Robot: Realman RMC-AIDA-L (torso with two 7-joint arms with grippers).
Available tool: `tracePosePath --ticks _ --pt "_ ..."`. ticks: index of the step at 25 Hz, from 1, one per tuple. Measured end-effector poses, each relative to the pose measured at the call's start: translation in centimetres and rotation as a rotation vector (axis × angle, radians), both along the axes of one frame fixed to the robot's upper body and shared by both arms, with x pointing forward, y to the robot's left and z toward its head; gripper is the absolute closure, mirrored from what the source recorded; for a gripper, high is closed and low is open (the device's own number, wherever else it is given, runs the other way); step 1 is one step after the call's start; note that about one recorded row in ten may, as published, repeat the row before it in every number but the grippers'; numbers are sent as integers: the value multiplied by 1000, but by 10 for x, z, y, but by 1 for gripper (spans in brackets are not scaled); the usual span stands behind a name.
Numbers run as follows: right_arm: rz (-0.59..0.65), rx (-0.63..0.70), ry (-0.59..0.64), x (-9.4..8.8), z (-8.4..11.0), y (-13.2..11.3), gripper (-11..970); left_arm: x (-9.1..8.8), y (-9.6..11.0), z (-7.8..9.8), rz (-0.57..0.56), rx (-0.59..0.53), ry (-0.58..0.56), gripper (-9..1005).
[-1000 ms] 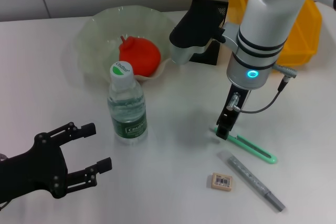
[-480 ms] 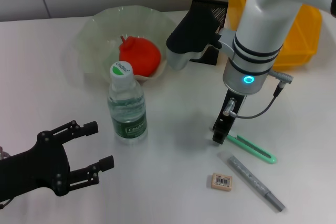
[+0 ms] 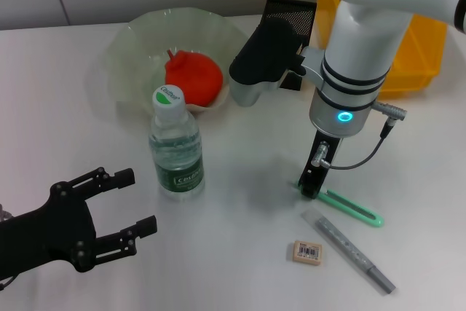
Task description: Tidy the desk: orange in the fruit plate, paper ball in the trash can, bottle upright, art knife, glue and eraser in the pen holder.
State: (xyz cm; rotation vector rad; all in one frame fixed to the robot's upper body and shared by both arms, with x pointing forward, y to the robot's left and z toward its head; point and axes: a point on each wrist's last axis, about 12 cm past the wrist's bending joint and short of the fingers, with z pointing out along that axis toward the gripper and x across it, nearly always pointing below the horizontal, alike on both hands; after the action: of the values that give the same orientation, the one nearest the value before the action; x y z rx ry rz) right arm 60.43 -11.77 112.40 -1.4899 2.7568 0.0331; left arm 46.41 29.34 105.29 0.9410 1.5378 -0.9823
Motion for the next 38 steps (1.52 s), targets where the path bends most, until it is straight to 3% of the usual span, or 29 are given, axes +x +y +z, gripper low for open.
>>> tracePosePath --ticks 4,9,10,11,12,13,14,18,20,23,26,38 --pt "3 8 -3 -1 3 1 699 0 0 0 0 0 1 196" --pt "-28 62 -58 5 25 -9 793 0 0 0 1 -2 3 196" --pt "-64 89 -120 12 44 -20 793 0 1 1 2 -2 3 196" --pt "-64 89 -120 12 44 -20 793 0 1 1 3 -3 4 196" --pt "-89 107 -168 16 58 -29 793 0 1 0 3 -3 4 196" --pt "-130 162 -262 22 82 -47 793 0 1 0 3 -3 5 196" --pt "-130 162 -262 22 82 -47 793 0 1 0 4 -3 5 196" --pt "-189 343 -487 28 129 -86 793 0 0 0 4 -3 4 196" --pt "-188 377 -526 27 134 -91 793 1 0 0 4 -3 4 196" --pt "-163 512 -695 28 145 -103 793 2 0 1 7 -4 3 196" --pt "-150 561 -744 31 142 -106 793 2 0 1 8 -4 2 196" --pt "-69 740 -823 50 93 -103 792 8 -6 0 10 -13 12 196"
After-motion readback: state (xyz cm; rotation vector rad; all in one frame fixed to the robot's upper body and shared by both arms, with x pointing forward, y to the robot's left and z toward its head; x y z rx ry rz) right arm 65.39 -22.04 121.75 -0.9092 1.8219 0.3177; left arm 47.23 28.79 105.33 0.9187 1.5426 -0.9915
